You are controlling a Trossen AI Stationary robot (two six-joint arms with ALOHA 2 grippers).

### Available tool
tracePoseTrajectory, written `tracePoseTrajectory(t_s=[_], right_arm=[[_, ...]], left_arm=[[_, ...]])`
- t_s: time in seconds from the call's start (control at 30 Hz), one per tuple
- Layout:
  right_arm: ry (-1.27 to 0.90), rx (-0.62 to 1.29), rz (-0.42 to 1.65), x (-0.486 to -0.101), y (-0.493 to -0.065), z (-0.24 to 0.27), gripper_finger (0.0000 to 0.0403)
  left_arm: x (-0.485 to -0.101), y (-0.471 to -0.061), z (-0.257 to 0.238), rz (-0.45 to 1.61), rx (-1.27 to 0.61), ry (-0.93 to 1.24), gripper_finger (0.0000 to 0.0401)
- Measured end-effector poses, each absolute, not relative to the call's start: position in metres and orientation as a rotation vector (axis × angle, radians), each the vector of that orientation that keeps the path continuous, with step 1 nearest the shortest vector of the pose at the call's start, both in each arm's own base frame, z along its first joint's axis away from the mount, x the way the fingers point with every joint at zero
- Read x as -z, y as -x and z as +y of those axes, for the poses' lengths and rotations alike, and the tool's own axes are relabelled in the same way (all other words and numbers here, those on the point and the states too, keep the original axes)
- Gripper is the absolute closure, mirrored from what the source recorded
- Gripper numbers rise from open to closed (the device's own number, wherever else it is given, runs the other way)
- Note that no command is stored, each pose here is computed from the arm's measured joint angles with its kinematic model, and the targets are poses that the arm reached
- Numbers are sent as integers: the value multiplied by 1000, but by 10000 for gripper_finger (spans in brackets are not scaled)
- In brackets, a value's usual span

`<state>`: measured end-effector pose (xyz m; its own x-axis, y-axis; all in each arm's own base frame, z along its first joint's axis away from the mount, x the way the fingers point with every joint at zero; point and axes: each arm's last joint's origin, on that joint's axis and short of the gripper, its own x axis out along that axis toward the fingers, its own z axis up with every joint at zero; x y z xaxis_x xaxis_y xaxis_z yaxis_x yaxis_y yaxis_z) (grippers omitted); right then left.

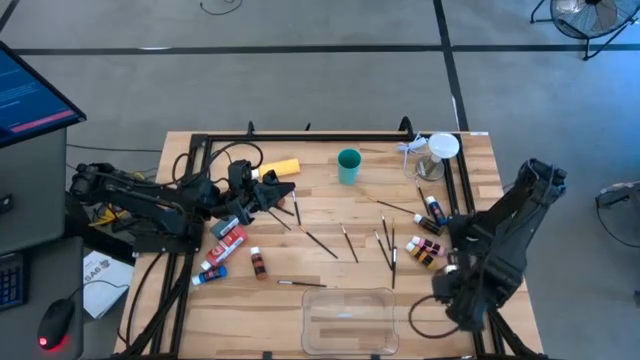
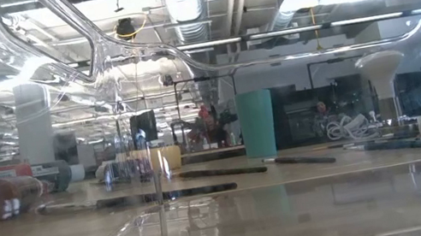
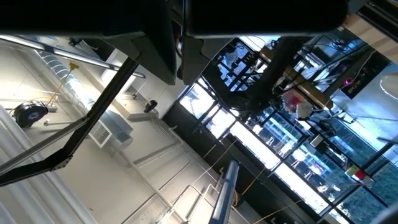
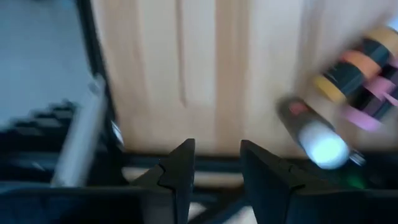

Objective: Pick & Place Paint Supplies
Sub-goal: Put the black paint bottle into the transparent bin

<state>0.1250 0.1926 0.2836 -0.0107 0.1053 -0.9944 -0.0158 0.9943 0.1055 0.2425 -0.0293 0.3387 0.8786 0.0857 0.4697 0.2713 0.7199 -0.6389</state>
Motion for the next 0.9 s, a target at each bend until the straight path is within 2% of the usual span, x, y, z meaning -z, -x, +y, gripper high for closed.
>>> tracePoseTrajectory(t_s=[0.23,0.4,0.6,0.73,0.9], right_arm=[[2,-54,1593,-298,-103,173,278],[17,-24,1509,-303,-103,166,261],[79,65,1494,-295,-107,164,217],[-62,220,1562,-281,-107,161,179],[-161,310,1567,-273,-107,161,143]], left_arm=[[-339,-242,-31,-497,113,766,399],[-339,-242,-34,-493,120,760,399],[-339,-242,-34,-493,118,758,399],[-339,-242,-34,-494,116,758,399],[-339,-242,-34,-494,116,758,399]])
